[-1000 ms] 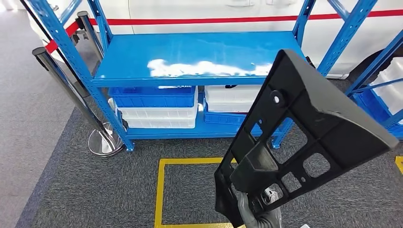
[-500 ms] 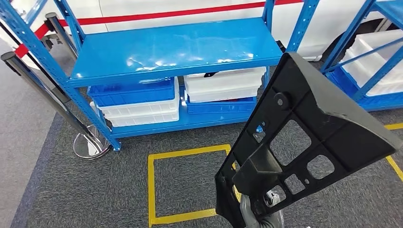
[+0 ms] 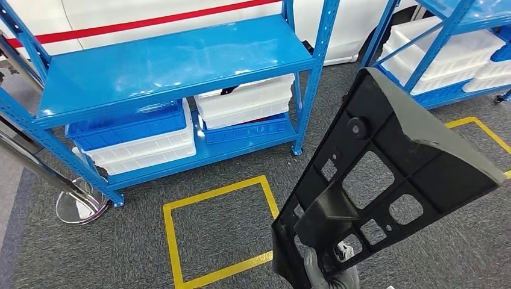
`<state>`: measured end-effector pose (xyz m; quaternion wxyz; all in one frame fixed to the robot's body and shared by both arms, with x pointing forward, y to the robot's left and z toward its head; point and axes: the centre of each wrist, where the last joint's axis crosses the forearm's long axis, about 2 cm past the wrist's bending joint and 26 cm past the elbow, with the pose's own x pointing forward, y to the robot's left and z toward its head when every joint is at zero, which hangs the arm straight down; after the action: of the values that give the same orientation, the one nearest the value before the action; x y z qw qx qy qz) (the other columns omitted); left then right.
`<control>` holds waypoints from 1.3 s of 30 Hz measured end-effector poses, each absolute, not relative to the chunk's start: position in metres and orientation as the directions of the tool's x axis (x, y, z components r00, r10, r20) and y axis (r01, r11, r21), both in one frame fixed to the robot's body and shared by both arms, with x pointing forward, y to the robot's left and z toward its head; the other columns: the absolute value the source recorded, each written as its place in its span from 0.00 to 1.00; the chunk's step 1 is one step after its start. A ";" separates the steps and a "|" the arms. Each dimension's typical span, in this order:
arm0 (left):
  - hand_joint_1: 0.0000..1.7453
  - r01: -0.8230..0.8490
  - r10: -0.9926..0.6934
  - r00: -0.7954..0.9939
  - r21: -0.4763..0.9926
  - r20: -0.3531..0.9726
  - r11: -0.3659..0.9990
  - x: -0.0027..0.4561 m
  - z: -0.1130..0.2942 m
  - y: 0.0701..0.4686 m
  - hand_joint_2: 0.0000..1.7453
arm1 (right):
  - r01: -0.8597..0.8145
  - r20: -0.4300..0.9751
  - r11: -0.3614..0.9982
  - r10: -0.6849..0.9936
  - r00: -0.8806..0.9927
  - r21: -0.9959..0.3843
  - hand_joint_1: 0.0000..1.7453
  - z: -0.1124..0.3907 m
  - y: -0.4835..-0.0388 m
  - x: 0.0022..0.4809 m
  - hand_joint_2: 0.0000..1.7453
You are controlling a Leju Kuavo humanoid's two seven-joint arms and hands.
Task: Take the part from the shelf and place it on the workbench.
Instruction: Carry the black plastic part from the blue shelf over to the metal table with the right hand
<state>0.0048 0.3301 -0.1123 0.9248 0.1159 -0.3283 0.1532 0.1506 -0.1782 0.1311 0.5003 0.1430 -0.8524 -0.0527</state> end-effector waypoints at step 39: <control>0.00 -0.352 0.199 0.729 0.109 0.655 0.930 0.004 -0.112 0.333 0.00 | -0.189 0.847 0.954 -0.294 -0.442 0.232 1.00 0.127 -0.179 0.148 1.00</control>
<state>0.0039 0.3327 -0.1120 0.9229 0.1134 -0.3363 0.1494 0.1480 -0.1786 0.1272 0.5085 0.1423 -0.8477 -0.0514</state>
